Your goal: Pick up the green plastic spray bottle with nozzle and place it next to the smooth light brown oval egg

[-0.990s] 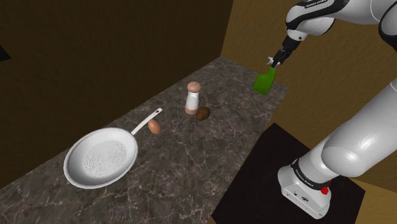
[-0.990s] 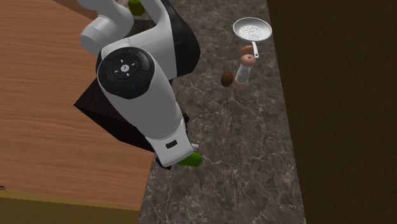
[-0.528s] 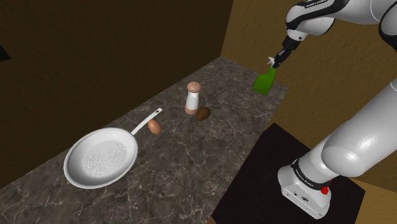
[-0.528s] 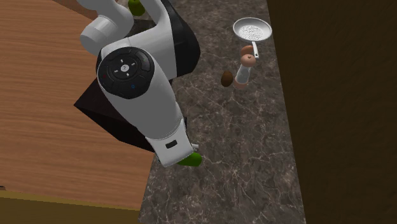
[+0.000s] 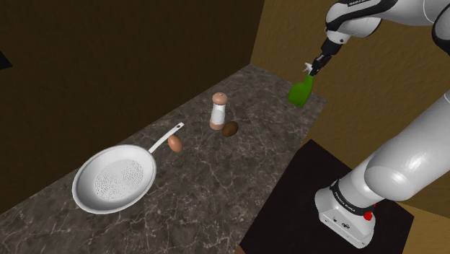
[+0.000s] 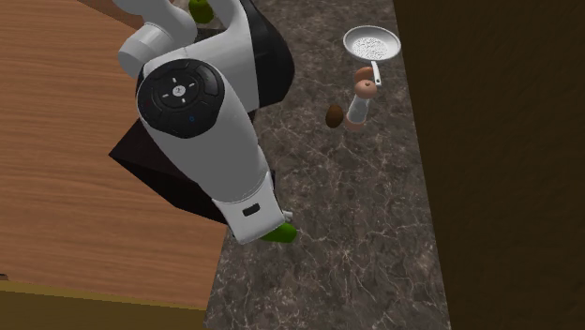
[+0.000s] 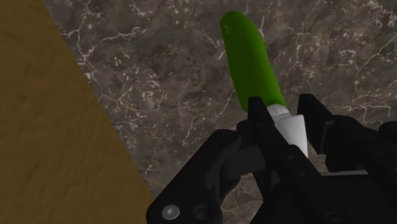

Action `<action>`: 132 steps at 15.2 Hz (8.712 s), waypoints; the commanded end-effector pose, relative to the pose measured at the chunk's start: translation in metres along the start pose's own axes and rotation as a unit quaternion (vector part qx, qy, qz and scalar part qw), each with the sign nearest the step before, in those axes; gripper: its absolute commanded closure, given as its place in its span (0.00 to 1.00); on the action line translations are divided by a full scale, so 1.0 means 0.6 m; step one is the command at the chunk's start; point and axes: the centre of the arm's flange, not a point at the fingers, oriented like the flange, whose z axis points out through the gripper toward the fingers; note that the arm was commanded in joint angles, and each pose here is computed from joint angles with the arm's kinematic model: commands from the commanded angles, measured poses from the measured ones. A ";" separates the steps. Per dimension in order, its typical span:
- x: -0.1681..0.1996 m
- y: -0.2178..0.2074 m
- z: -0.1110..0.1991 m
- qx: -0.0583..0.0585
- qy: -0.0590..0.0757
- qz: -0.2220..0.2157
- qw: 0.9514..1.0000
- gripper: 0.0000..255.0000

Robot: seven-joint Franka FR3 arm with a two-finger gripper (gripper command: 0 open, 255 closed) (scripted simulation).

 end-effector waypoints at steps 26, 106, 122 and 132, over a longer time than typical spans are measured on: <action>0.017 -0.013 -0.237 0.000 0.000 0.000 1.000 1.00; 0.376 -0.988 -0.152 0.000 0.000 0.000 1.000 1.00; 0.392 -1.048 -0.022 0.000 0.000 0.000 1.000 1.00; 0.386 -1.043 0.065 0.000 0.000 0.000 1.000 1.00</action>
